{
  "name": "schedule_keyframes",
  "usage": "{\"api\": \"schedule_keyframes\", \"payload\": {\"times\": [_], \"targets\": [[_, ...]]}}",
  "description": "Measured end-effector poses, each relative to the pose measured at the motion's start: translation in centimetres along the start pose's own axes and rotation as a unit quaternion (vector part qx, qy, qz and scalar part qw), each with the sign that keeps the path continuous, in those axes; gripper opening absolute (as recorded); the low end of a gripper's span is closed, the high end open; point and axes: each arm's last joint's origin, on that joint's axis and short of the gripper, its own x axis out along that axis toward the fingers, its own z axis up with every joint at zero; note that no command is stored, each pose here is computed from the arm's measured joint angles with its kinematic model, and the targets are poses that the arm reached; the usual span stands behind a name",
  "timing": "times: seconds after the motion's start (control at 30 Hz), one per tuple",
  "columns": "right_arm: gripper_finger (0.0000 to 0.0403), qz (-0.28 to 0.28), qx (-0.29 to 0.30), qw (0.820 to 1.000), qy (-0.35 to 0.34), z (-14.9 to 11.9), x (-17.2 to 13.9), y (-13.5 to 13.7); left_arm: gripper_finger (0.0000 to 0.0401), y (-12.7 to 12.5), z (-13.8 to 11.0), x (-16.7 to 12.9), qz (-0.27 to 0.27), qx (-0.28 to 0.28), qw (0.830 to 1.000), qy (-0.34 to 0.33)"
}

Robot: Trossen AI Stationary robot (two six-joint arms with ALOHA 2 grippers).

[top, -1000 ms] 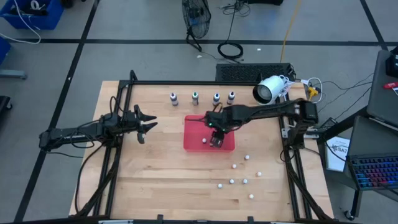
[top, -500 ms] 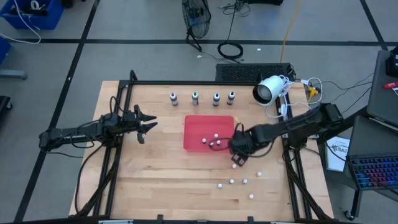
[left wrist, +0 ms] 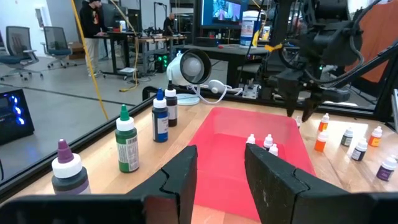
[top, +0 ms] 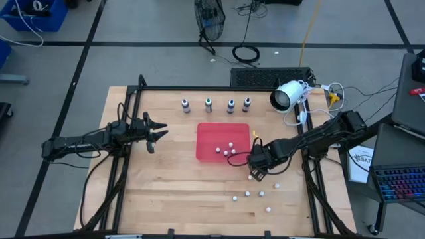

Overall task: Pick & Place food coloring
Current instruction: Put the small red food coloring bottle into the red bin

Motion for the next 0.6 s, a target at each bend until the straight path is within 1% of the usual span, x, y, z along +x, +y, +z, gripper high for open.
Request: {"api": "schedule_keyframes", "payload": {"times": [0.2,0.6], "targets": [[0.0171,0.028,0.009,1.000,0.011,-0.2,1.1,-0.1,0.0136,0.0,0.0,0.0,0.000,0.000,1.000,0.000],[0.0171,0.017,0.011,1.000,0.017,-0.6,2.3,-0.8,0.0136,0.0,0.0,0.0,0.000,0.000,1.000,0.000]]}}
